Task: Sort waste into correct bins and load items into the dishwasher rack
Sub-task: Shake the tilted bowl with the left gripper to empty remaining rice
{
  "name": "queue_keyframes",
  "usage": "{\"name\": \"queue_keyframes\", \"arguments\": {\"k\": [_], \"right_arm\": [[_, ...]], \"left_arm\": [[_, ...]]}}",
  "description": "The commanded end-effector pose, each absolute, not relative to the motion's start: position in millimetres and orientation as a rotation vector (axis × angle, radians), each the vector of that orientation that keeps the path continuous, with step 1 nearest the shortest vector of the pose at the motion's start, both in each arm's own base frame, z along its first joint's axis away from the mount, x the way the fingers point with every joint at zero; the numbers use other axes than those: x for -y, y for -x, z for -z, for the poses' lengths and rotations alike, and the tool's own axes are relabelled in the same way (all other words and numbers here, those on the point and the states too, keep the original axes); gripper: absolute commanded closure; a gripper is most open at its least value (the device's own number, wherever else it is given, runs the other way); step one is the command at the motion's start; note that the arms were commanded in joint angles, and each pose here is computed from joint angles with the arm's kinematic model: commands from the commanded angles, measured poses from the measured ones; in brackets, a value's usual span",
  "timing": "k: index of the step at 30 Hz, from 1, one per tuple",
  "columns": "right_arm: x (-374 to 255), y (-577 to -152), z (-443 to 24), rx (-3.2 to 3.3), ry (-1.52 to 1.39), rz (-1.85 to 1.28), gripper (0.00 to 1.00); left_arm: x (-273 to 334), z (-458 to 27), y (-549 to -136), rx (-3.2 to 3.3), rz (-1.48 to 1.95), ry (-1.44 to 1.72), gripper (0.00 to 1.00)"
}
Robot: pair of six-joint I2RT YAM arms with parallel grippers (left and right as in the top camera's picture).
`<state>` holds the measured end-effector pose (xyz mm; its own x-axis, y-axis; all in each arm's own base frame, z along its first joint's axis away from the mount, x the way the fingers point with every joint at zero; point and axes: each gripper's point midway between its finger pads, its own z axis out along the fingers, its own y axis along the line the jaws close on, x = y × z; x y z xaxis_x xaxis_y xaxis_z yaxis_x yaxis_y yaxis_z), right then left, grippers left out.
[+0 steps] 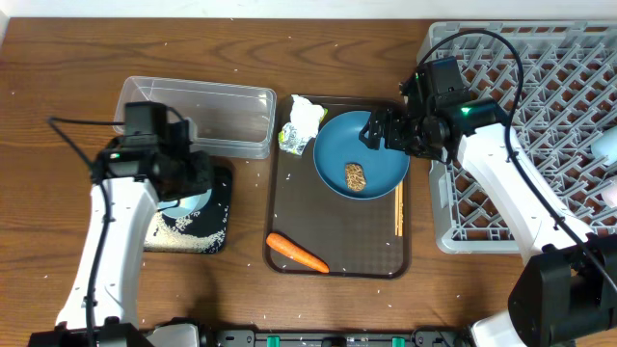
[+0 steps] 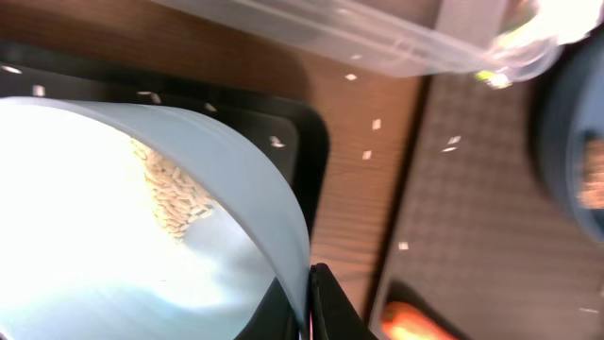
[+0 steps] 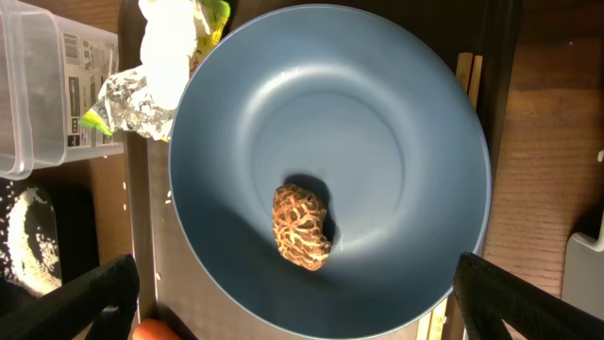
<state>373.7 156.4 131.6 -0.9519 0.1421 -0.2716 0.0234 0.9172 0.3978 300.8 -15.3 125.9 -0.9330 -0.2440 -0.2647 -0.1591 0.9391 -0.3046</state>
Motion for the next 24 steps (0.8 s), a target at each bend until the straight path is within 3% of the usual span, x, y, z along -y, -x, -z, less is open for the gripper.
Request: {"name": "queue_keyframes", "arguments": {"k": [1,9,15,24], "right_arm": [[-161,-370,-131,-2.791,-0.098,-0.576,0.01],[-160,-367,-130,-2.806,-0.101,-0.572,0.01],[-160,-367,-130,-2.806,-0.102,-0.572,0.01],[-160,-367,-130,-2.803,-0.1,-0.572,0.01]], "left_arm": [[26,-133,-302,-2.725,0.718,0.369,0.94],[7,-173,-299,-2.267,1.289,0.32,0.94],[-16,-205,-282,-1.834,1.453,0.231,0.94],[-25,-163,-263,-1.806,1.435,0.362,0.94]]}}
